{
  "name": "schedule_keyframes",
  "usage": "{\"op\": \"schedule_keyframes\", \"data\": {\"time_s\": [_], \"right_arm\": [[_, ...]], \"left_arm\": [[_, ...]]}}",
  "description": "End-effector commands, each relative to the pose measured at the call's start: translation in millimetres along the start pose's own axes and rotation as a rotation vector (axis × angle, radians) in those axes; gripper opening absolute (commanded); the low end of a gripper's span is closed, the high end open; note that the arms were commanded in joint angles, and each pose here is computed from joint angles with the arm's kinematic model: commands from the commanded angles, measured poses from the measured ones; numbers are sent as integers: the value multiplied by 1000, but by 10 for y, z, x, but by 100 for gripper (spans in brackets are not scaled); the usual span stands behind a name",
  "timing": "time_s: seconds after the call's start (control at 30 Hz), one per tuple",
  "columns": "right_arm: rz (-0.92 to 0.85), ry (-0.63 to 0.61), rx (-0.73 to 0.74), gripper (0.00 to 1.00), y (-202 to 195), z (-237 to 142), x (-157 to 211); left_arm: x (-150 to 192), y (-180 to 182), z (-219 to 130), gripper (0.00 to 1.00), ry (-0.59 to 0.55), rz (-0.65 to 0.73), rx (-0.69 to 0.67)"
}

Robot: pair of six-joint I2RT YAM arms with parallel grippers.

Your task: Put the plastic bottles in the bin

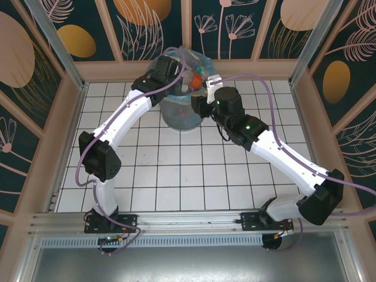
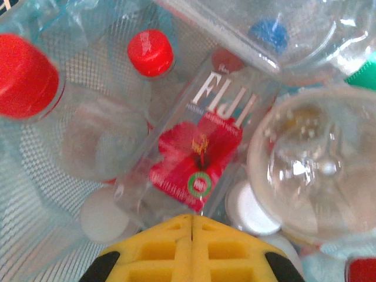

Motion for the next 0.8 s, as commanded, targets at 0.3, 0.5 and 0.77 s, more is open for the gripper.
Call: {"op": "schedule_keyframes", "data": {"time_s": [0.3,0.5,0.77], "right_arm": [[50,-96,-30,48,13,-162,-236],[71,-101,-56,48,23,-218,-225],[83,-103,-168,48,315,-182,-232]], "left_arm": [[-700,108,-1116,22,-225,-77,30],[-561,586,-1446,55,-309,-148,-178],[182,1740,-1344,75,-271,-575,-137]]}}
Point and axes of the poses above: each hand's point on the last joint's axis, 136 mm out from that joint toward the fingers, its own z axis out along the fingers, its own y axis along the line the jaws close on, x = y × z, the point moved 9 cm from there along -z, back along the fingers, and after that the axes turned 6 degrees about -z, right-handed, at the moved point
